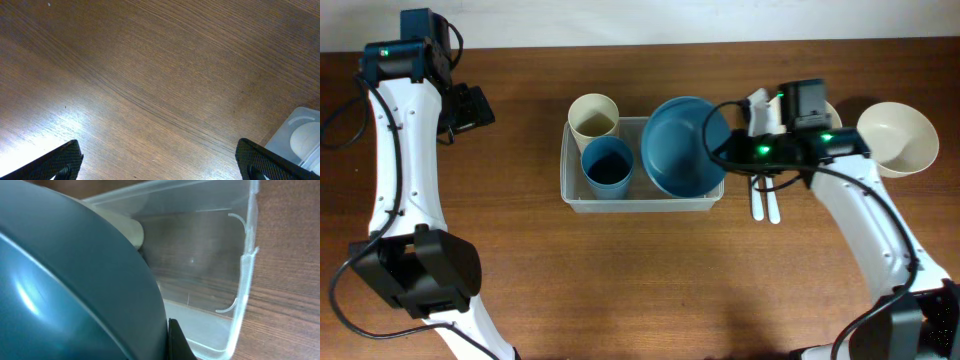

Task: Pack container
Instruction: 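Lift the blue bowl and carry it left over the container, then lower the blue bowl into the container's right side and release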

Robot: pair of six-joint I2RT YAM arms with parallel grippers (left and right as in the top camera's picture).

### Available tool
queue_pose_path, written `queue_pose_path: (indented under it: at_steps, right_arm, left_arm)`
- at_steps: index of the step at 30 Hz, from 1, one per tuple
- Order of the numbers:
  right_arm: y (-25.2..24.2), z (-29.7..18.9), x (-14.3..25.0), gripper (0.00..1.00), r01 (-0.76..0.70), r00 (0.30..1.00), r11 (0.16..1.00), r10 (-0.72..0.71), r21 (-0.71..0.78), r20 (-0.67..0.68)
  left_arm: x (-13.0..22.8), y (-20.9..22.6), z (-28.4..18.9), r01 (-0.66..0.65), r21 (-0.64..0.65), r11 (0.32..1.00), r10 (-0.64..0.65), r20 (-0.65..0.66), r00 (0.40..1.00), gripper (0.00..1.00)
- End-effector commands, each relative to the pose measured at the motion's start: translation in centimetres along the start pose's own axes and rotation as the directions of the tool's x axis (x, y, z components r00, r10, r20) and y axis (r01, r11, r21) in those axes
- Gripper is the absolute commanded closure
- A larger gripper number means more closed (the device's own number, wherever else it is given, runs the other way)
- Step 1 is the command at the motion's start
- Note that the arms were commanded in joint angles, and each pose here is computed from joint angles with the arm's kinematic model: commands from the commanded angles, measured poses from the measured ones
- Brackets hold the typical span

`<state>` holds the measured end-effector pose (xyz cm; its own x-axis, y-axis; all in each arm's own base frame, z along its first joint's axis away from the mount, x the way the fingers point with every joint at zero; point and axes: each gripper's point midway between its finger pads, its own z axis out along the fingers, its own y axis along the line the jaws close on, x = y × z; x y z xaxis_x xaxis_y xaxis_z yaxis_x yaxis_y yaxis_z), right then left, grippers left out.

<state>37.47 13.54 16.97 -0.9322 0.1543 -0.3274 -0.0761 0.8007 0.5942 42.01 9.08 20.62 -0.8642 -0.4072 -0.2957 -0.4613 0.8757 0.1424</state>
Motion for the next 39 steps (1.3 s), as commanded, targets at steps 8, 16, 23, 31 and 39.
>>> queue_pose_path:
  at_steps: [8,16,23,31,39]
  right_arm:
    - [-2.6,5.1,-0.3,0.96,-0.072,0.997,0.984,0.075,0.165,-0.011]
    - [-4.6,8.0,0.6,0.96,-0.097,0.991,0.978,0.112,0.183,-0.070]
    - [-4.2,9.1,1.0,0.96,-0.077,0.992,0.982,0.093,0.175,-0.086]
    - [-3.2,9.7,1.2,0.75,-0.049,0.994,0.985,0.064,0.164,-0.091]
    - [-3.1,9.7,1.3,0.66,-0.049,0.993,0.985,0.065,0.165,-0.094]
  left_arm:
    - [0.0,0.0,0.4,0.015,0.000,1.000,-0.015,-0.010,1.000,0.00]
    - [0.0,0.0,0.4,0.015,0.000,1.000,-0.015,-0.010,1.000,0.00]
    - [0.0,0.0,0.4,0.015,0.000,1.000,-0.015,-0.010,1.000,0.00]
    - [0.0,0.0,0.4,0.015,0.000,1.000,-0.015,-0.010,1.000,0.00]
    - [0.0,0.0,0.4,0.015,0.000,1.000,-0.015,-0.009,1.000,0.00]
